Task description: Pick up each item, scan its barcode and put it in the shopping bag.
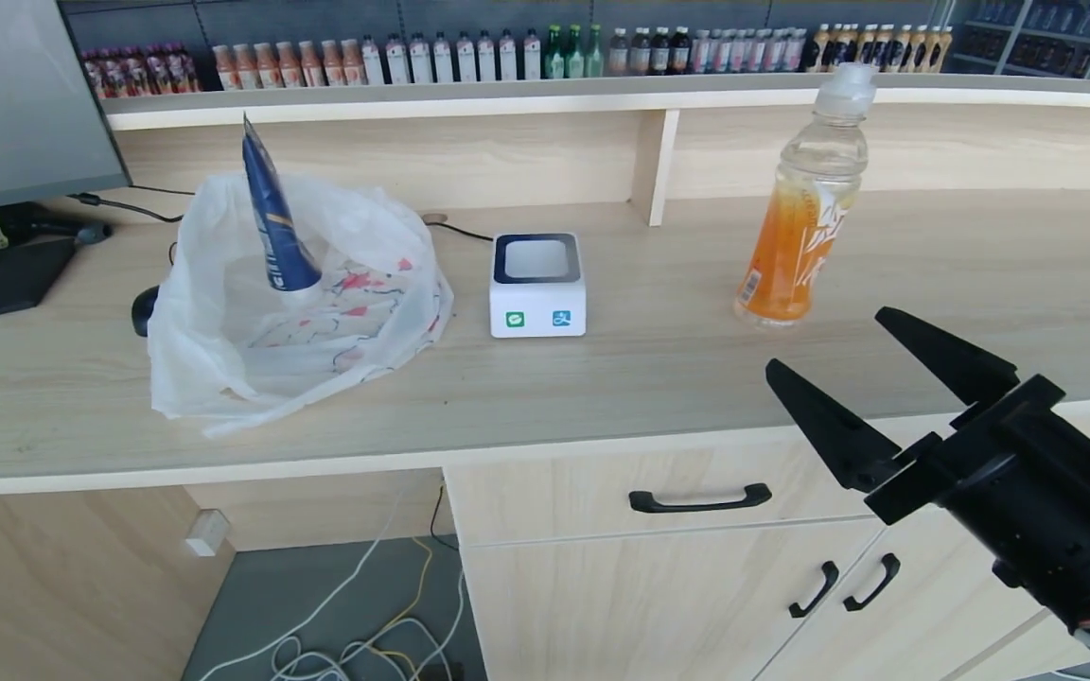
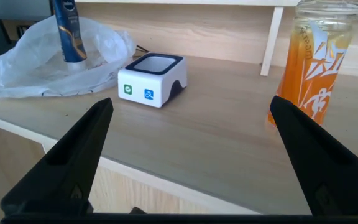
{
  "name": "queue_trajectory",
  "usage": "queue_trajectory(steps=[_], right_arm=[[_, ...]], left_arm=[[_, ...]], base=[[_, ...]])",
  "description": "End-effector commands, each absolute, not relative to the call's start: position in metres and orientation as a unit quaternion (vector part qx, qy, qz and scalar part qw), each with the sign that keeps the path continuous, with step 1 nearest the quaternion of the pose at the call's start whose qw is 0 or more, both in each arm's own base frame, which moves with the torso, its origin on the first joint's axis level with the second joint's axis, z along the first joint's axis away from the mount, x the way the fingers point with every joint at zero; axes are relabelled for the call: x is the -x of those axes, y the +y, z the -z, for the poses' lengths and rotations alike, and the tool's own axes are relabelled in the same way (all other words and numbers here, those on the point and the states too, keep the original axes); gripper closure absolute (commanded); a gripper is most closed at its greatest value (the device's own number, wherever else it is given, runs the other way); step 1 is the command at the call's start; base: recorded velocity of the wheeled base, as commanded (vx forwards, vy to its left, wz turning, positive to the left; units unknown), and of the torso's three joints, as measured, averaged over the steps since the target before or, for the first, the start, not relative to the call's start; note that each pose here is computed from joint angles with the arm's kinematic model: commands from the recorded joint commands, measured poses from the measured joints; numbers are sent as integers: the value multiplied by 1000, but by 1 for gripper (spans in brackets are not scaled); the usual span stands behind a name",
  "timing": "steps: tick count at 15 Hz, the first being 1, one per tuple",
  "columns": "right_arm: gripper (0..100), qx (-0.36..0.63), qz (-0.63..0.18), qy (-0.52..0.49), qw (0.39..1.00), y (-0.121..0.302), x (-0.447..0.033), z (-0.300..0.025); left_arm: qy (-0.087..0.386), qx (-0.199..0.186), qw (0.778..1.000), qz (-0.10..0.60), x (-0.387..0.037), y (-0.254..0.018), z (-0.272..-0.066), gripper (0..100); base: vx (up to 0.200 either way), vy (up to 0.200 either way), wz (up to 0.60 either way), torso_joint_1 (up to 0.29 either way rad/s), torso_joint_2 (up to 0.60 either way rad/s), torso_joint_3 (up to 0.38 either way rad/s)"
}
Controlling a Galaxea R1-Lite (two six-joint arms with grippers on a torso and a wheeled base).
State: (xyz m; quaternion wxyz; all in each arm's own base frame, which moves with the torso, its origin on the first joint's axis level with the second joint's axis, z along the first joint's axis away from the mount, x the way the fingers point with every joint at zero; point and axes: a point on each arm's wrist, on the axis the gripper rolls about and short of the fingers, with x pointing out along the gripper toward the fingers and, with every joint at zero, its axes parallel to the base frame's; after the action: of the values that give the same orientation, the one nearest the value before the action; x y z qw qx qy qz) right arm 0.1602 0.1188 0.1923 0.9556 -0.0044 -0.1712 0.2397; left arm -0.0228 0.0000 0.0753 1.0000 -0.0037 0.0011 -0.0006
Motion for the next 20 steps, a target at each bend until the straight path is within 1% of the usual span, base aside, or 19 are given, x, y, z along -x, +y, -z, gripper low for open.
queue_trajectory(steps=[1,6,10,12,13,14,16,17,20], right_arm=[[0,5,-244,-169,955,122,-162,-191],[0,6,-260,-160,952,133,-165,-188],[0,8,-266,-173,948,137,-164,-193],[0,0,-256,-204,945,145,-173,-208],[0,-1,-256,-207,944,145,-174,-210],[0,-3,-235,-200,951,156,-188,-225],[0,-4,-210,-186,960,163,-199,-240],[0,-11,-172,-177,969,168,-207,-254],[0,-33,-144,-160,976,179,-229,-260]], left_arm=[[1,4,1000,1,23,0,-75,100],[0,4,1000,1,23,0,-75,100],[0,2,1000,1,23,0,-75,100],[0,2,1000,1,23,0,-75,100],[0,2,1000,1,23,0,-75,100],[0,2,1000,1,23,0,-75,100],[0,2,1000,1,23,0,-75,100],[0,2,1000,1,23,0,-75,100],[0,2,1000,1,23,0,-75,100]], base=[[0,-200,0,-2,-2,2],[0,-200,0,2,0,3],[0,0,0,0,0,0],[0,0,0,0,0,0],[0,0,0,0,0,0],[0,0,0,0,0,0],[0,0,0,0,0,0],[0,0,0,0,0,0],[0,0,0,0,0,0]])
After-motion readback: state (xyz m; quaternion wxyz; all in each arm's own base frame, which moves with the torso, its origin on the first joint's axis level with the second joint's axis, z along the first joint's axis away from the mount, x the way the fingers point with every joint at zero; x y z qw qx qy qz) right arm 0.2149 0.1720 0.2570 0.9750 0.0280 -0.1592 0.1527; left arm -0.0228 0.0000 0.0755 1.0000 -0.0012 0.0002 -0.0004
